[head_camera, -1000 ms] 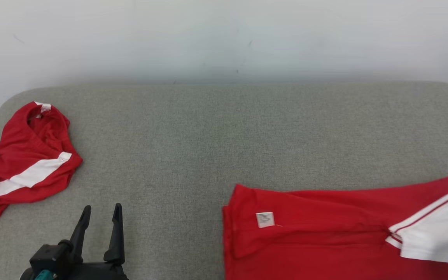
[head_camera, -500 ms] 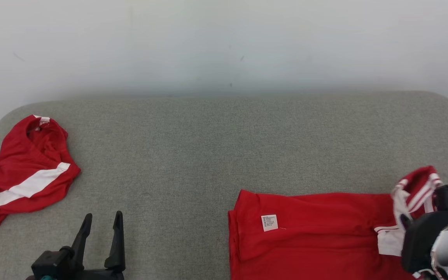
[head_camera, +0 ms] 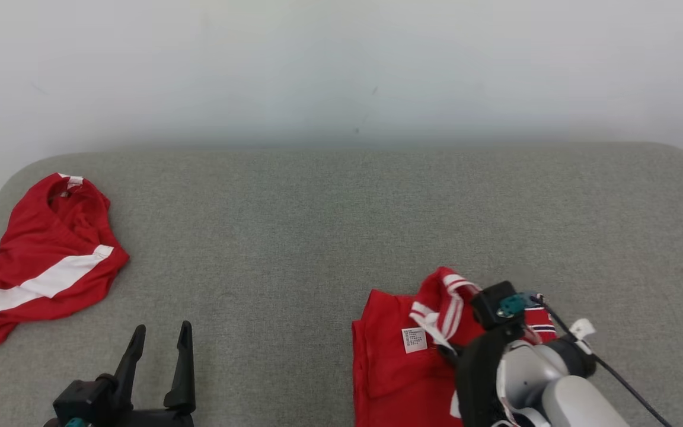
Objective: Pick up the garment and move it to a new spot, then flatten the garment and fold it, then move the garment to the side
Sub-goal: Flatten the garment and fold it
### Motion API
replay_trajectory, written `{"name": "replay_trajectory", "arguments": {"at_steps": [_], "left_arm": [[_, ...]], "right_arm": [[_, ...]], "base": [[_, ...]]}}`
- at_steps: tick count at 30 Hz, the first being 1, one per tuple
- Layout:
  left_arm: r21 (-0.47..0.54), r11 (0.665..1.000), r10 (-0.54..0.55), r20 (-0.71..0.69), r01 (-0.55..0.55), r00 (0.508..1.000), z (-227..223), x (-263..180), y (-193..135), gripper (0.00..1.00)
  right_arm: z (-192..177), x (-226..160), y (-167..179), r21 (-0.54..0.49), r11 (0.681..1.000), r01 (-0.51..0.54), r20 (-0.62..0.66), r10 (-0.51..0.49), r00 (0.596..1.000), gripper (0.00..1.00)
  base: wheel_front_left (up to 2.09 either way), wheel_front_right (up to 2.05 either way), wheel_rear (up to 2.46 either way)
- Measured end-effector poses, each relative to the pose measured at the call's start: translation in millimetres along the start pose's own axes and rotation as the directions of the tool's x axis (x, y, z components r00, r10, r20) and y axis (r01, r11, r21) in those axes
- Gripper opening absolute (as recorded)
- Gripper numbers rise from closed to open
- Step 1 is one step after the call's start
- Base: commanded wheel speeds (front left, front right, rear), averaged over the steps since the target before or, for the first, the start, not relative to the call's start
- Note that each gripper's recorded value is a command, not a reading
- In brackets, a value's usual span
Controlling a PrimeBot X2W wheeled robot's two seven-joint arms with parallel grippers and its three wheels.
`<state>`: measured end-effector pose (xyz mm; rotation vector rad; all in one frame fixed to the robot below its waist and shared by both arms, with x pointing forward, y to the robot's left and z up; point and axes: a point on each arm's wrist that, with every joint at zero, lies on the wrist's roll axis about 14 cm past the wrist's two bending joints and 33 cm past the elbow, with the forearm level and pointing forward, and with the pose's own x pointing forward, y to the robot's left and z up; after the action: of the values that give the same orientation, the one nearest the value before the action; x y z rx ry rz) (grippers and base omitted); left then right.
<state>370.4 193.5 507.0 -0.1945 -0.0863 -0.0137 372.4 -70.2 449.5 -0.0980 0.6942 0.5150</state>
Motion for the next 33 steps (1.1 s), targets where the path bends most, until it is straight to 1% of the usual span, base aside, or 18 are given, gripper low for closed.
{"name": "replay_trajectory", "arguments": {"at_steps": [4,10,11,12,13,18,21,24,26,28,32,33], "left_arm": [[-0.003,1.0,0.006,-0.007,-0.006,1.0,-2,-2,2,1.0],[-0.006,1.0,0.014,-0.007,-0.014,1.0,-2,-2,4,1.0],[-0.006,1.0,0.017,-0.01,-0.017,1.0,-3,-3,5,1.0],[-0.007,1.0,0.019,-0.011,-0.019,1.0,-3,-3,6,1.0],[-0.008,1.0,0.022,-0.012,-0.022,1.0,-3,-4,6,1.0],[-0.008,0.999,0.032,-0.01,-0.032,0.999,-2,-5,10,1.0],[-0.009,0.999,0.034,-0.007,-0.034,0.999,-1,-6,10,1.0],[-0.01,0.999,0.03,-0.003,-0.03,1.0,-1,-6,9,1.0],[-0.011,1.0,0.025,-0.003,-0.025,1.0,-1,-6,7,1.0],[-0.012,1.0,0.013,-0.002,-0.013,1.0,0,-6,3,1.0],[-0.014,1.0,-0.011,0.006,0.011,1.0,2,-4,-5,1.0],[-0.014,1.0,-0.011,0.006,0.011,1.0,2,-4,-5,1.0]], "right_arm": [[3,18,23,-0.009,0.998,-0.059,-0.02,0.059,0.998,0.0],[2,40,45,-0.022,0.994,-0.111,-0.055,0.109,0.993,0.0],[0,43,47,-0.024,0.993,-0.116,-0.065,0.115,0.991,0.05],[-1,45,50,-0.026,0.992,-0.123,-0.071,0.121,0.99,0.38],[0,47,53,-0.027,0.991,-0.131,-0.069,0.129,0.989,1.0],[20,48,68,0.022,0.982,-0.189,0.017,0.189,0.982,1.0],[47,41,70,0.036,0.977,-0.208,0.123,0.202,0.972,1.0],[66,31,67,0.056,0.974,-0.218,0.203,0.202,0.958,1.0],[76,23,60,0.055,0.977,-0.205,0.25,0.185,0.951,1.0],[83,15,44,0.059,0.983,-0.173,0.292,0.149,0.945,1.0],[69,0,8,0.092,0.992,-0.083,0.315,0.05,0.948,1.0],[69,0,8,0.092,0.992,-0.083,0.315,0.05,0.948,1.0]], "base": [[0.0,0.0,0.0],[0.0,0.0,0.0],[0.0,0.0,0.0],[0.0,0.0,0.0],[0.0,0.0,0.0],[0.0,0.0,0.0],[0.0,0.0,0.0],[0.0,0.0,0.0],[0.0,0.0,0.0],[0.0,0.0,0.0],[0.0,0.0,0.0],[0.0,0.0,0.0]]}}
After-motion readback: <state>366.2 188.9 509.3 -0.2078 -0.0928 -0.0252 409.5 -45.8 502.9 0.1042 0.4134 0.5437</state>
